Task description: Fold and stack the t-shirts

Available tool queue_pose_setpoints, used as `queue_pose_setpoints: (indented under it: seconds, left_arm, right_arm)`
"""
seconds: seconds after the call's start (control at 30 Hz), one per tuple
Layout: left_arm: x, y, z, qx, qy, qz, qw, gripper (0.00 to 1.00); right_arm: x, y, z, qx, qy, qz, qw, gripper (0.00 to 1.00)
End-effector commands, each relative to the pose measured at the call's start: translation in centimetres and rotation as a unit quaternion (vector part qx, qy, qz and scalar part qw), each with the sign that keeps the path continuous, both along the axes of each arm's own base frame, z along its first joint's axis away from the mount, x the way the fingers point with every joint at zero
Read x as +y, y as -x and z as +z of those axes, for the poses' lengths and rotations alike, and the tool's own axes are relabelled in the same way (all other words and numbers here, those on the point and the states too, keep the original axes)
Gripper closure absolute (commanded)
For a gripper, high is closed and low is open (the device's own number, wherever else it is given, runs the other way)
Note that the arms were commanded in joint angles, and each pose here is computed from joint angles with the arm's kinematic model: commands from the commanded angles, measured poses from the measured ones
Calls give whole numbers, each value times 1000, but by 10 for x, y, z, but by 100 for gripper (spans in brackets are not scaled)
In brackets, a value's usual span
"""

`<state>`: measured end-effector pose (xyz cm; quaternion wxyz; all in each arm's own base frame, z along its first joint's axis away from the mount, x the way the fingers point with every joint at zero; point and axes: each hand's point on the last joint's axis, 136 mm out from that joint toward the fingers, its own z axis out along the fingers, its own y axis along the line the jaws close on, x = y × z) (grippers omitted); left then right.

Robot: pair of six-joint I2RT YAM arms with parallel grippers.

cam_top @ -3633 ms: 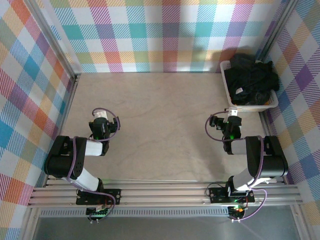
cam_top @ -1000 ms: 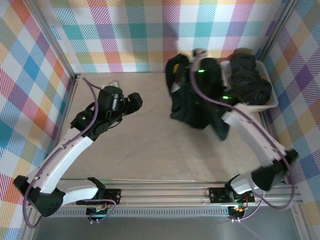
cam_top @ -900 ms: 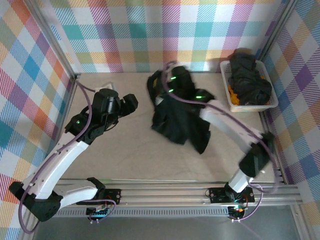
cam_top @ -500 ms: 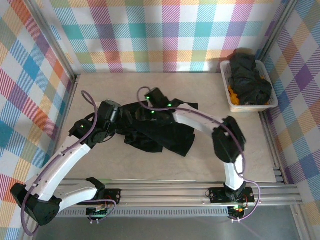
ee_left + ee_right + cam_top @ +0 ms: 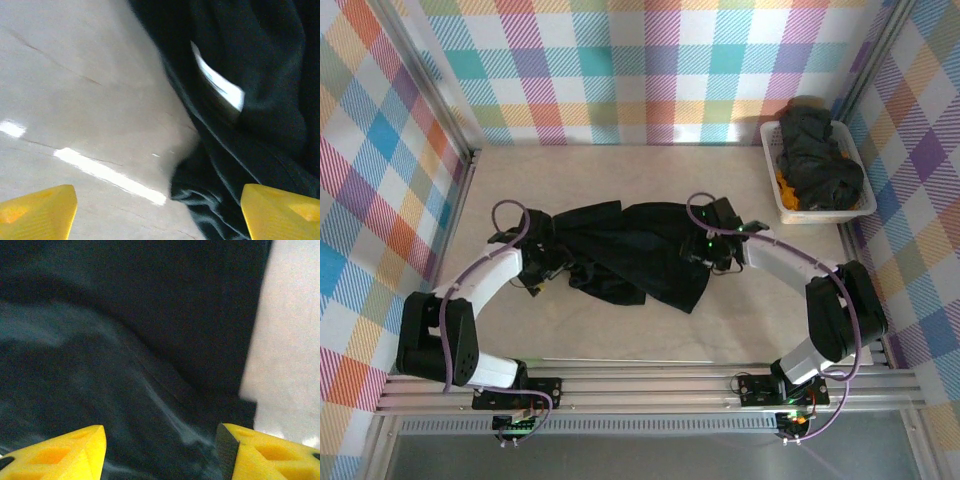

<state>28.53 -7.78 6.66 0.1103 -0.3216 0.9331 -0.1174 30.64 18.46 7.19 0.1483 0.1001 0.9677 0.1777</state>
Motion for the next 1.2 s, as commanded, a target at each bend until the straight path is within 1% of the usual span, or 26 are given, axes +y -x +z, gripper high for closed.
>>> queue_pose_setpoints:
  seconds: [0.0,0.03,0.13,0.17,0.3,0.43,0.53,0.57,0.6,0.63,0.73,0.8,0.83,0.87,0.93,1.03,1.17]
  left_arm:
    - [-51,-21,20,-60,52,-45,996,12]
    - [-54,-15,18,-53,35,-53,997,11]
    - [-38,3,7,-27,-50,-42,998,11]
    - [-38,4,6,-36,-55,-43,997,11]
    - [-45,2,9,-83,-43,-58,994,12]
    - [-64,-7,21,-128,-28,-98,987,12]
    - [-77,-10,15,-124,-25,-126,984,16]
    - [-82,-11,10,-120,-22,-135,983,20]
    - [-85,-12,5,-117,-22,-142,983,26]
    - [-84,-12,-1,-108,-30,-145,983,34]
    - [-71,-14,-12,-85,-80,-144,983,65]
    - [-64,-16,-10,-87,-102,-144,980,85]
    - [-60,-15,-6,-91,-110,-139,980,98]
    - [-57,-13,-2,-97,-111,-133,980,100]
    - [-51,-4,8,-111,-104,-124,981,100]
    - [-36,17,15,-115,-101,-107,982,100]
    - [-17,47,23,-118,-95,-86,985,100]
  right_arm:
    - [3,21,-4,25,-37,-16,999,40]
    - [2,27,-11,39,-39,-23,998,40]
    - [2,40,-25,73,-50,-42,995,40]
    - [2,45,-30,79,-53,-47,994,40]
    - [6,60,-41,94,-55,-52,993,39]
    - [16,67,-50,110,-86,-61,988,39]
    - [24,64,-53,114,-89,-59,988,43]
    - [27,62,-53,114,-95,-61,987,46]
    - [27,62,-55,116,-97,-64,986,50]
    - [28,59,-55,114,-99,-68,986,55]
    - [26,50,-49,94,-89,-73,989,79]
    - [22,40,-38,72,-80,-74,991,91]
    - [20,33,-29,58,-78,-75,992,99]
    - [18,26,-21,46,-78,-75,993,100]
    - [13,6,2,16,-83,-77,993,100]
    - [3,-22,29,-11,-89,-83,993,100]
    - [-22,-60,59,-39,-92,-106,989,100]
